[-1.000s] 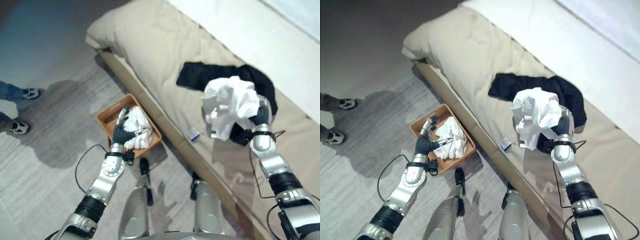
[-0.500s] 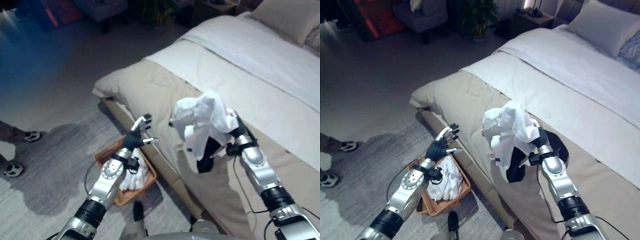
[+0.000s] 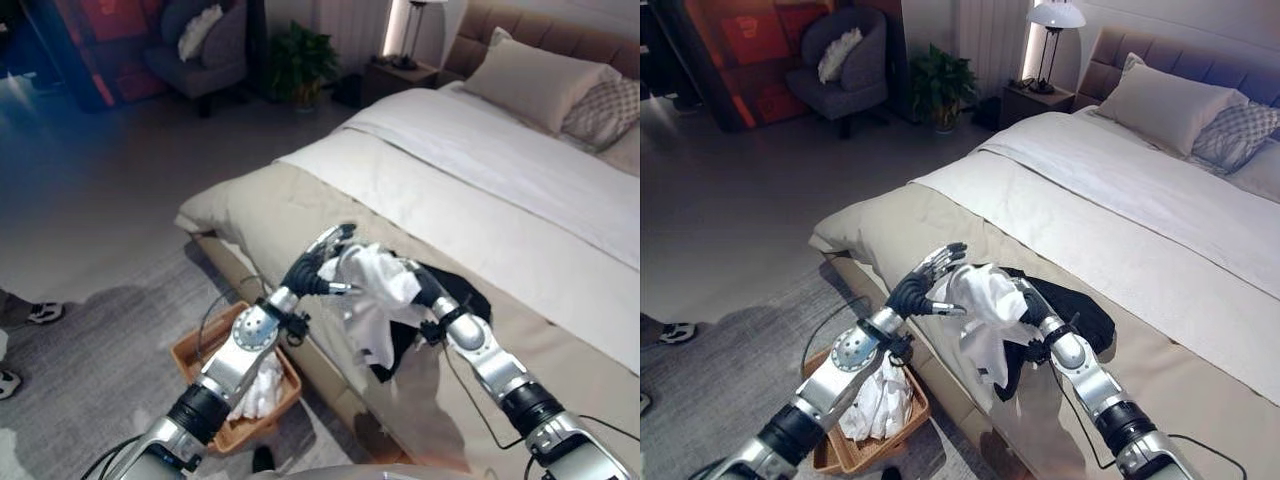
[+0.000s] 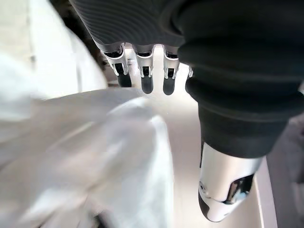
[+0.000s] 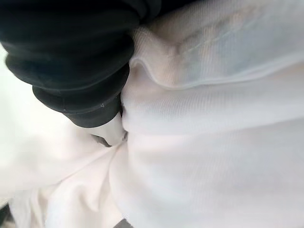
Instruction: Pick up clothes into the bucket
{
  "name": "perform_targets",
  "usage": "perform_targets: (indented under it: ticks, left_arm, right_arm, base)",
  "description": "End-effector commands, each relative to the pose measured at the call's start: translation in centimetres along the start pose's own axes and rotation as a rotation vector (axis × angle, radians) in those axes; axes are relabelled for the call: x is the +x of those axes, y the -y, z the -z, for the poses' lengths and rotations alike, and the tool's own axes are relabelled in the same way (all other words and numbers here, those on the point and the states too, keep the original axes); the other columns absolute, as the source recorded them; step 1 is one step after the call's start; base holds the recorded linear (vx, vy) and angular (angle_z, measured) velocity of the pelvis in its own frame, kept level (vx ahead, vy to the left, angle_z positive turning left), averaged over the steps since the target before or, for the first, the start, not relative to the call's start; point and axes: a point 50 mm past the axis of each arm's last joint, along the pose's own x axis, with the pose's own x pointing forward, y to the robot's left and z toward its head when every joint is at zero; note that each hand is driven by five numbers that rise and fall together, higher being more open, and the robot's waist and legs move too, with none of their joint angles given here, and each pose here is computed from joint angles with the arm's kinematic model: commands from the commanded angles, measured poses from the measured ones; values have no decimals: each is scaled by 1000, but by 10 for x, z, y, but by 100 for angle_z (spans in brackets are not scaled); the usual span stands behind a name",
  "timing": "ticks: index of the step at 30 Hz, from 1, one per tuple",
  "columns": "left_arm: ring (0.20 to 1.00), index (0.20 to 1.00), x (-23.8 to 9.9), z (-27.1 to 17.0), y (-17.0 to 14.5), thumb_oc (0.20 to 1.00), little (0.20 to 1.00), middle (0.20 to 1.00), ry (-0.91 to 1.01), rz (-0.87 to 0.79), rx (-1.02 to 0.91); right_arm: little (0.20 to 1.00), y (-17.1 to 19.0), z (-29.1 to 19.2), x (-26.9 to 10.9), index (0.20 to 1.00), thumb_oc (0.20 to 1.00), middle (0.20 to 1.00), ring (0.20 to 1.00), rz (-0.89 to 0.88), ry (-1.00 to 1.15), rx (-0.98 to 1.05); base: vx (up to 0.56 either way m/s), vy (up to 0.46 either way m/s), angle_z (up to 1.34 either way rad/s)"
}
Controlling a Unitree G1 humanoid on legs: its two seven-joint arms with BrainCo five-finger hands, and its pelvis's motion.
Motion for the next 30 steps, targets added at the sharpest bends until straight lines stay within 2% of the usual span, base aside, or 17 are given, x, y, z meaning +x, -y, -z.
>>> perform_targets:
  ticks: [1,4,9,10,11,12,14,20,26,30]
  left_arm:
    - [1000,1000,17,-28,-10,1000,1000,1000,144,-64,243]
    - [1000,1000,21,-36,-9,1000,1000,1000,177,-46,351]
    - [1000,1000,27,-49,-14,1000,1000,1000,209,16,672]
    - [1000,1000,27,-49,-14,1000,1000,1000,209,16,672]
    - [1000,1000,27,-53,-20,1000,1000,1000,221,-9,778]
    - [1000,1000,26,-53,-20,1000,1000,1000,221,-10,778]
    - [1000,1000,24,-59,-30,1000,1000,1000,226,-12,976]
    - [1000,1000,29,-73,-36,1000,1000,1000,224,37,1147]
    - [1000,1000,29,-86,-43,1000,1000,1000,232,54,1179]
    - [1000,1000,22,-93,-49,1000,1000,1000,246,68,1198]
  right_arm:
    - [200,20,-47,18,200,200,200,200,35,223,-136]
    - [200,19,-50,16,200,200,200,200,18,242,-169]
    - [200,20,-54,13,200,200,200,200,-2,256,-208]
    - [200,20,-54,13,200,200,200,200,-2,256,-208]
    - [200,20,-53,12,200,200,200,200,-8,250,-209]
    - [200,20,-53,12,200,200,200,200,-8,250,-209]
    - [200,25,-54,9,200,200,200,200,-4,254,-201]
    - [200,26,-79,12,200,200,200,200,9,315,-173]
    - [200,36,-81,10,200,200,200,200,28,311,-171]
    - [200,48,-58,-6,200,200,200,200,33,250,-201]
  base:
    - [0,0,0]
    - [0,0,0]
    - [0,0,0]
    - [0,0,0]
    - [0,0,0]
    - [0,0,0]
    - [0,0,0]
    - [-7,1,0]
    - [0,0,0]
    - [0,0,0]
